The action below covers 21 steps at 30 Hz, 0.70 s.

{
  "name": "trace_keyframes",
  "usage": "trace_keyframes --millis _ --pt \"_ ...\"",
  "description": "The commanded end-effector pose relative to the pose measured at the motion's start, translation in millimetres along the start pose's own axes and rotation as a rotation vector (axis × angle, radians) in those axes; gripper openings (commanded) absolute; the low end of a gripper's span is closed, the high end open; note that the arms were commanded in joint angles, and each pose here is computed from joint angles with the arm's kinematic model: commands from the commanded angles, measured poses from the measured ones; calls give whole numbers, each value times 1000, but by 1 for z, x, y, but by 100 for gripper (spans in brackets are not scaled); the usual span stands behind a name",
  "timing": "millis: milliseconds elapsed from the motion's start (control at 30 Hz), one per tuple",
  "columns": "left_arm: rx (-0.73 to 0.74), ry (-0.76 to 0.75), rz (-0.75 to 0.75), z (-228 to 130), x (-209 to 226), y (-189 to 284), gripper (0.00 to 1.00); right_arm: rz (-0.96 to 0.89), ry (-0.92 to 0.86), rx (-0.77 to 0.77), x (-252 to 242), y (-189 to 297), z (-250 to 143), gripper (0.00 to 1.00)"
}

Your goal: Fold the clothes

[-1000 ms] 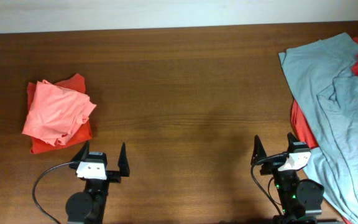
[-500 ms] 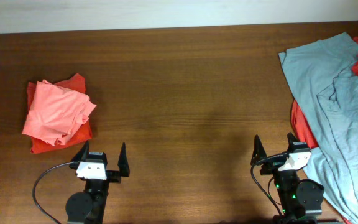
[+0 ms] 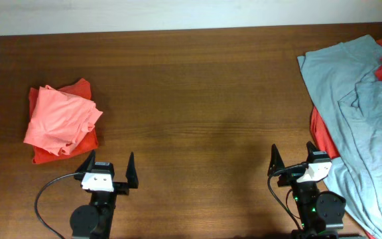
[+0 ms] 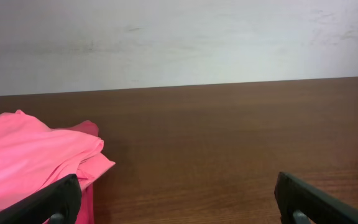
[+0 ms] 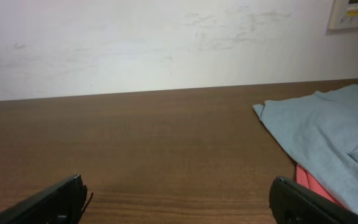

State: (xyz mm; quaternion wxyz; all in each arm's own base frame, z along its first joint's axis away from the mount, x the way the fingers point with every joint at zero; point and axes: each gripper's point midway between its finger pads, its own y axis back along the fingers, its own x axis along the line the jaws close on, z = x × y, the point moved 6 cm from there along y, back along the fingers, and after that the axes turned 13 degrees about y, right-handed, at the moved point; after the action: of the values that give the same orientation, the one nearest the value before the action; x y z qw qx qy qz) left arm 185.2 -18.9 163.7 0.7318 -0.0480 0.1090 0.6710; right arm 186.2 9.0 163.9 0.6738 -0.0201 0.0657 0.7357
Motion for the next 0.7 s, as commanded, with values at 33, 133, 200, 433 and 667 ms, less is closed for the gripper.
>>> trace_keyframes --millis 33,133,200,433,667 --pt "-1 8 0 -2 0 0 99 10 -4 2 1 0 -2 99" --pt "-13 28 -3 0 -1 0 99 9 -3 -3 1 0 1 99" --pt "-16 30 -5 3 -1 0 99 -16 -4 12 -2 2 3 99" --pt "52 32 -20 28 -10 10 99 -89 -8 124 -14 18 28 99" --pt "142 30 9 63 -18 7 99 -127 -14 294 -24 31 69 99"
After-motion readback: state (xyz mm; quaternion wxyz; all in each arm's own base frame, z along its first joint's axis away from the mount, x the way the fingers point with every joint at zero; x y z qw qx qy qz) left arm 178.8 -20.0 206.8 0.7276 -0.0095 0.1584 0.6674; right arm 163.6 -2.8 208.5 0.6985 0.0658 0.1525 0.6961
